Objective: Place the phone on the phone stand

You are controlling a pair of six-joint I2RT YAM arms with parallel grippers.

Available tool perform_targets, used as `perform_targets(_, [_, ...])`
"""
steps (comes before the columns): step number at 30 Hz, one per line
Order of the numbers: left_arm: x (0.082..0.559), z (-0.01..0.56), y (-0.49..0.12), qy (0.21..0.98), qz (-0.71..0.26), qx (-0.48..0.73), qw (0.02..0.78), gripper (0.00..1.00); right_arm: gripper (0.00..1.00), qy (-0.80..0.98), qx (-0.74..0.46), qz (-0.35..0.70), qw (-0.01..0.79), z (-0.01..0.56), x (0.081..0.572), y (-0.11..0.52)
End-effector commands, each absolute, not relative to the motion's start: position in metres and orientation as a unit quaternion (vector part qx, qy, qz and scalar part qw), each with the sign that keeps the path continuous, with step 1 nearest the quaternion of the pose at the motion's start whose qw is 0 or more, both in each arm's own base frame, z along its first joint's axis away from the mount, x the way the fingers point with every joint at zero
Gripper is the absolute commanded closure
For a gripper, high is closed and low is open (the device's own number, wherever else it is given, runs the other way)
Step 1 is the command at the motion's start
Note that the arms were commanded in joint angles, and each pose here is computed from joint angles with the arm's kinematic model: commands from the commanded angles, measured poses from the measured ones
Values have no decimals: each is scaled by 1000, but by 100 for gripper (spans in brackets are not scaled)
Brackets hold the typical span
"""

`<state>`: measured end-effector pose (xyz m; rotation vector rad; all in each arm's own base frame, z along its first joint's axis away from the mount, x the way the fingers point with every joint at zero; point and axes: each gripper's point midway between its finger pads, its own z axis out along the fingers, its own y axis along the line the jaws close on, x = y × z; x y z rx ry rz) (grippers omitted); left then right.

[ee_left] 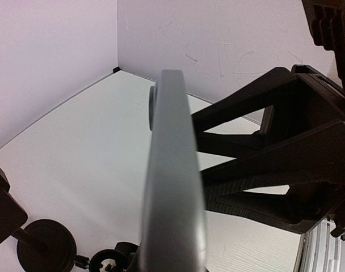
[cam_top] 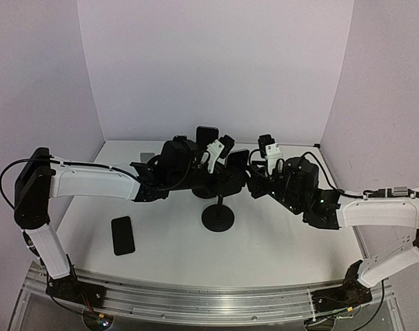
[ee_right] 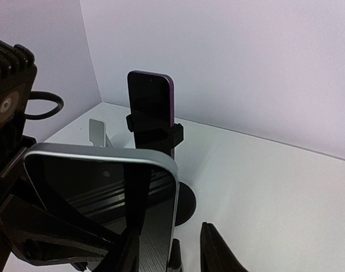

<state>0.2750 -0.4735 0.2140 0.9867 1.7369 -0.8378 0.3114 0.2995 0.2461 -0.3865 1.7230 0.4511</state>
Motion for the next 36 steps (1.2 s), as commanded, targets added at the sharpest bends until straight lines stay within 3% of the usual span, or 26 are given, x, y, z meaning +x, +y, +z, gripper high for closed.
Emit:
perform_targets(1, [231,36,-418,816,-233,467,249,100,56,729,-165,219,627,268,313,300])
perform_targets(6, [234,38,-421,804,-258,470,255,100,42,735,-176,240,609,257,311,304])
perform_targets(9, [237,38,-423,788,-257,487,275,100,38,739,-177,246,602,253,311,307])
perform_targets(16, [240,32,-421,770,-254,502,303,100,36,740,-178,253,597,251,310,308])
perform_targets(33, [256,39,-427,751,-270,532,284,100,31,725,-196,268,603,279,304,313])
perform_targets(36, [261,50,-427,748,-281,534,276,95,31,727,-196,264,603,279,307,313])
